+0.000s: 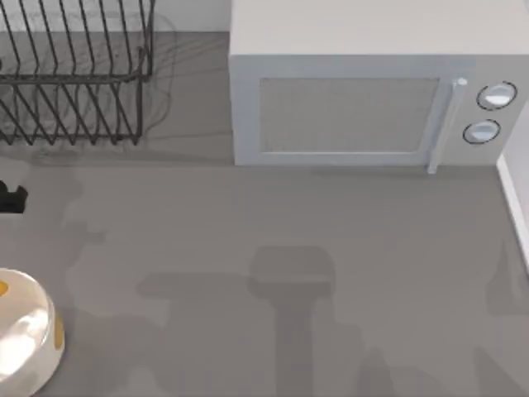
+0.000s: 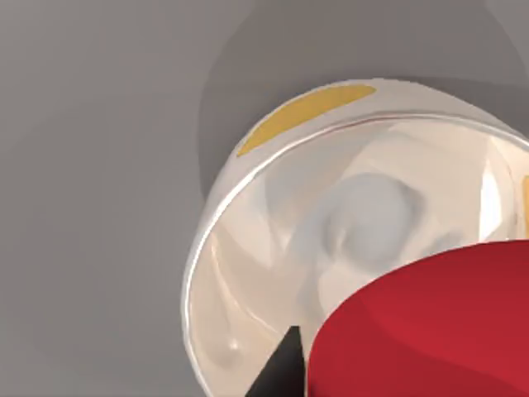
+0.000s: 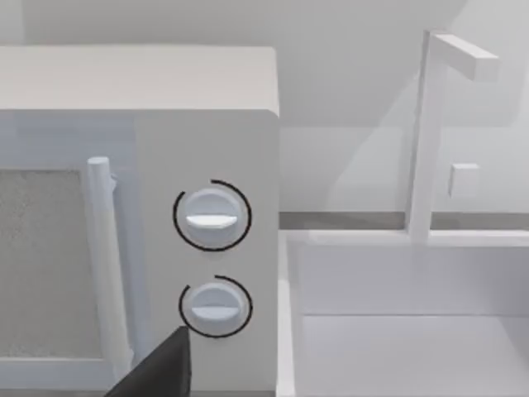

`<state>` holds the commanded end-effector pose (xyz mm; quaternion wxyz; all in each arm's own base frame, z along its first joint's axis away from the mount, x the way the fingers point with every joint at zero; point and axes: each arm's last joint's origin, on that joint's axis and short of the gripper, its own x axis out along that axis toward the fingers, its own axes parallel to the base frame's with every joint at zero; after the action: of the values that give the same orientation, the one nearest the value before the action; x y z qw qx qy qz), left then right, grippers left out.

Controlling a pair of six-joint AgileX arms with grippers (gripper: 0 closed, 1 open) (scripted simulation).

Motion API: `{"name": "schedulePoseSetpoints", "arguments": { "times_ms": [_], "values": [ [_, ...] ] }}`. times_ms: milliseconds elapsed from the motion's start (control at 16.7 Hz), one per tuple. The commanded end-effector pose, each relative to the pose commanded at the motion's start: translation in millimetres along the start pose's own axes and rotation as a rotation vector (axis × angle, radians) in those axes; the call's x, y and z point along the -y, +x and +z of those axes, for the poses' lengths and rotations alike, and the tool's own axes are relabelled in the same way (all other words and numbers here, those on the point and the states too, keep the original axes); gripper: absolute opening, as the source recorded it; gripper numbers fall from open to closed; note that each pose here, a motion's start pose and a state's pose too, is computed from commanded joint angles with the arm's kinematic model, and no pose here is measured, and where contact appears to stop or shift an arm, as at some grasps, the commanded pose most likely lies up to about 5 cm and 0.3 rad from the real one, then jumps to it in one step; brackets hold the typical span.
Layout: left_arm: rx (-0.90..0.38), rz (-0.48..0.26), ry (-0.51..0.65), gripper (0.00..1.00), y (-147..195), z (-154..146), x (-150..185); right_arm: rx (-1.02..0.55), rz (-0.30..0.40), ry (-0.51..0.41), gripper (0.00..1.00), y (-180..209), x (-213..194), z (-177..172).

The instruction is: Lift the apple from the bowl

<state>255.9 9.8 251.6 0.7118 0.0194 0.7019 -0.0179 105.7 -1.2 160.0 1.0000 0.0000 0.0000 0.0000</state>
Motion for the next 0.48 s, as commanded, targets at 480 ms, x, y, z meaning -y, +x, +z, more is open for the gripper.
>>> {"name": "schedulePoseSetpoints", "arguments": {
  "times_ms": [480],
  "values": [
    [0.033, 0.003, -0.001, 0.00, -120.0, -34.6, 2.9, 0.000, 0.000, 0.000, 1.00, 0.0, 0.0, 0.0]
  ]
}}
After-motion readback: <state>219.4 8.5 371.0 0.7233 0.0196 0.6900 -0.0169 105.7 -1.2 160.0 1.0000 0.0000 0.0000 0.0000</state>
